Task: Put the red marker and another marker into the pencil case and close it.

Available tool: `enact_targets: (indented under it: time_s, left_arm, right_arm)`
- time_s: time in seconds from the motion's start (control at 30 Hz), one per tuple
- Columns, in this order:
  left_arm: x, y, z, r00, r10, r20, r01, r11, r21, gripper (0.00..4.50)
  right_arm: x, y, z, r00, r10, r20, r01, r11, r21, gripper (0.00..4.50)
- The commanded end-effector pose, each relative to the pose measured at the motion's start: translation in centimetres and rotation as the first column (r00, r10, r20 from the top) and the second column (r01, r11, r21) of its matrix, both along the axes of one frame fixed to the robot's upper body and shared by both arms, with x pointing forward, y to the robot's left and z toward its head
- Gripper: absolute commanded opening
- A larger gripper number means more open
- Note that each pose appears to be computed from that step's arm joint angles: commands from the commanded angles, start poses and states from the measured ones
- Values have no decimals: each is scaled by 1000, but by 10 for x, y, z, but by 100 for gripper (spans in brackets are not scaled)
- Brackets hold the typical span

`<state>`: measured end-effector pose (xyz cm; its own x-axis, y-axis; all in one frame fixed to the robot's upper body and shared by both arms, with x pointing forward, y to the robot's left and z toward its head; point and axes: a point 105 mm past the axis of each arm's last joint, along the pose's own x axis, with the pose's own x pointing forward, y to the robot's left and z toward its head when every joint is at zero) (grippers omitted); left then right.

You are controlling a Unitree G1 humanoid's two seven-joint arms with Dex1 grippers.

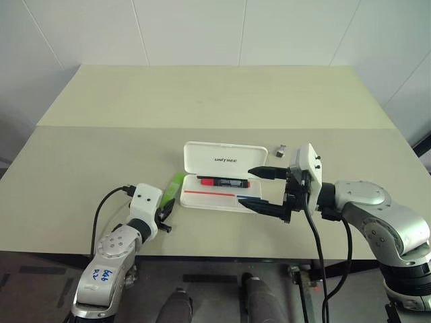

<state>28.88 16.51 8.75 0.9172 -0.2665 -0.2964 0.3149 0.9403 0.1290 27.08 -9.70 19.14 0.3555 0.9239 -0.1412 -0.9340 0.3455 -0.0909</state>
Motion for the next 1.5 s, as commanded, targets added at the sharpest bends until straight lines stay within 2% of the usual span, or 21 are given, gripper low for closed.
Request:
enact_targets:
  time_s: [0.03,0.37,0.47,0.67,0.77,0.83,0.9,1.03,1.13,1.2,1.3,1.4,1.5]
  left_arm:
    - [-1,30,-14,990,113,-80,-109,993,55,110]
    - [12,57,9,988,155,-27,-151,983,106,110]
    - [23,67,28,986,162,30,-164,980,114,110]
    - [48,74,81,979,101,175,-115,991,69,110]
    - [61,76,117,953,54,297,-75,995,62,110]
    - [67,62,156,898,-48,437,24,998,59,110]
    - [70,48,175,863,-126,490,107,992,67,110]
    - [62,3,198,732,-397,554,370,914,166,110]
    - [52,-33,199,611,-599,518,559,790,252,110]
    - [47,-48,203,537,-672,510,631,721,285,110]
    - [45,-67,206,483,-732,481,712,648,270,110]
    - [33,-80,188,431,-815,387,798,544,257,110]
    - [29,-80,173,410,-852,327,829,497,257,110]
  right_arm:
    - [-5,-1,13,998,14,61,-15,1000,18,450]
    - [-2,-4,13,998,7,70,-8,1000,5,450]
    - [-1,-4,13,997,5,74,-5,1000,1,450]
    - [0,-5,14,997,0,79,0,1000,-5,450]
    - [-1,-6,14,997,-4,83,4,1000,-8,450]
    - [-1,-7,15,996,-10,85,11,1000,-9,450]
    - [-1,-7,15,996,-15,86,15,1000,-9,450]
    - [-1,-7,15,996,-26,89,27,1000,-9,450]
    - [-2,-8,15,995,-39,92,40,999,-8,450]
    - [-1,-10,15,994,-51,95,52,999,-9,450]
    - [-3,-12,14,993,-68,101,70,998,-11,450]
    - [-6,-16,14,988,-108,107,110,994,-8,450]
    - [-9,-17,12,987,-125,104,127,992,-7,450]
